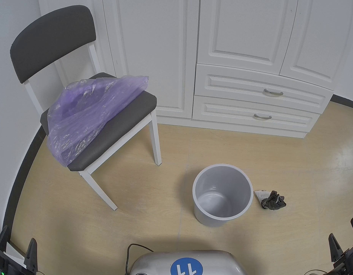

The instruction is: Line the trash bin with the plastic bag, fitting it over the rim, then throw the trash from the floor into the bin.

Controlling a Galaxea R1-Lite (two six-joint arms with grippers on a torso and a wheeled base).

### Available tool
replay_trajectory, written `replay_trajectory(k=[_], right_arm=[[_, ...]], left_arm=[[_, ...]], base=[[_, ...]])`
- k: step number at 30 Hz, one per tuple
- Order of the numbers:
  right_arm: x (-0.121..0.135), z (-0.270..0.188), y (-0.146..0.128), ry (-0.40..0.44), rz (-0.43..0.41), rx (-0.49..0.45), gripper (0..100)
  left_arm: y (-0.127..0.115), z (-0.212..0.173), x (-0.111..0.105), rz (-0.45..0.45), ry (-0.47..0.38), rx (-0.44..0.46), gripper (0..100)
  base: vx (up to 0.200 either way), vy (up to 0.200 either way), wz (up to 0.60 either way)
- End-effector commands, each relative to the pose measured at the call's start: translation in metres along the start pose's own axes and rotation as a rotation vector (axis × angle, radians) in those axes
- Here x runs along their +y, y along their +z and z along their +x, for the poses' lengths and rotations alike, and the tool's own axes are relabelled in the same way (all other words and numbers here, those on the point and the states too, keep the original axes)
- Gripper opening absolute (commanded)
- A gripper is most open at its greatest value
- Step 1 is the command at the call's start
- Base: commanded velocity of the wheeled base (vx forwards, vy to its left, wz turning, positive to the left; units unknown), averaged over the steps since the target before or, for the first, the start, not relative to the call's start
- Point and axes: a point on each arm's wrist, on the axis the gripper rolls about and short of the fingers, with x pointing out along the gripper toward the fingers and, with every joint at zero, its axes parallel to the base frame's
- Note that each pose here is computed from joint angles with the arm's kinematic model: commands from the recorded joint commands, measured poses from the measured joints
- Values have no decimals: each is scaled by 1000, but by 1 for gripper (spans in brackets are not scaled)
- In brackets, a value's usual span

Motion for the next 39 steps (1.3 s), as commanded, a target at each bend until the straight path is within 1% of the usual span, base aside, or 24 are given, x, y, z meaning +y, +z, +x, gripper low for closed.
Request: replay_trajectory(k=[1,5,6,8,10,13,15,17,18,20,23,24,25,26,27,28,29,31,32,33,34,35,37,39], right_arm=[[0,0,-5,-1,-2,3,100],[0,0,-5,-5,-6,5,100],[0,0,-5,12,-42,3,100],[1,0,-5,24,-57,2,100],[1,0,-5,23,-58,2,100],[1,0,-5,22,-57,-1,100],[1,0,-5,25,-54,-3,100],[1,0,-5,24,-33,-2,100],[0,0,-5,15,19,-3,100],[0,0,-5,6,16,-2,100],[0,0,-5,2,7,-2,100],[0,0,-2,7,-6,-22,100],[0,-3,11,22,-9,-109,100],[1,-8,29,65,-16,-228,100],[2,-11,42,129,-24,-304,100],[3,-11,46,180,-31,-313,100],[4,-9,46,200,-31,-281,100],[4,-4,45,209,-19,-208,100],[4,3,44,219,2,-130,100],[4,7,47,223,21,-95,100],[3,12,53,235,47,-58,100],[3,20,64,245,68,-14,100],[3,39,89,250,95,48,100],[3,68,119,244,114,107,100]], left_arm=[[-5,0,0,-2,1,2,100],[-5,0,0,3,0,2,100],[-5,0,0,26,-7,4,100],[-5,0,0,56,-16,4,100],[-5,0,-1,79,-51,2,100],[-5,0,-1,81,-54,2,100],[-5,0,-1,76,-53,-1,100],[-5,0,-1,59,-47,2,100],[-5,0,0,1,-17,3,100],[-5,0,0,-26,9,1,100],[-5,0,0,-23,10,-3,100],[-5,0,0,-22,16,-6,100],[-5,0,0,-14,19,-4,100],[-4,0,0,-7,19,-9,100],[-4,0,0,-7,19,-9,100],[-4,0,0,-7,19,-9,100],[-3,0,0,-5,14,-16,100],[6,-2,0,-19,3,-76,100],[30,-7,-2,-37,-55,-187,100],[42,-9,-3,-45,-107,-223,100],[51,-8,-4,-42,-171,-218,100],[54,-5,-5,-34,-206,-192,100],[60,3,-6,-6,-224,-137,100],[72,22,-7,27,-214,-37,100]], base=[[0,0,0],[0,0,0],[0,0,0],[0,0,0],[0,0,0],[0,0,0],[0,0,0],[0,0,0],[0,0,0],[0,0,0],[0,0,0],[0,0,0],[0,0,0],[0,0,0],[0,0,0],[0,0,0],[0,0,0],[0,0,0],[0,0,0],[0,0,0],[0,0,0],[0,0,0],[0,0,0],[0,0,0]])
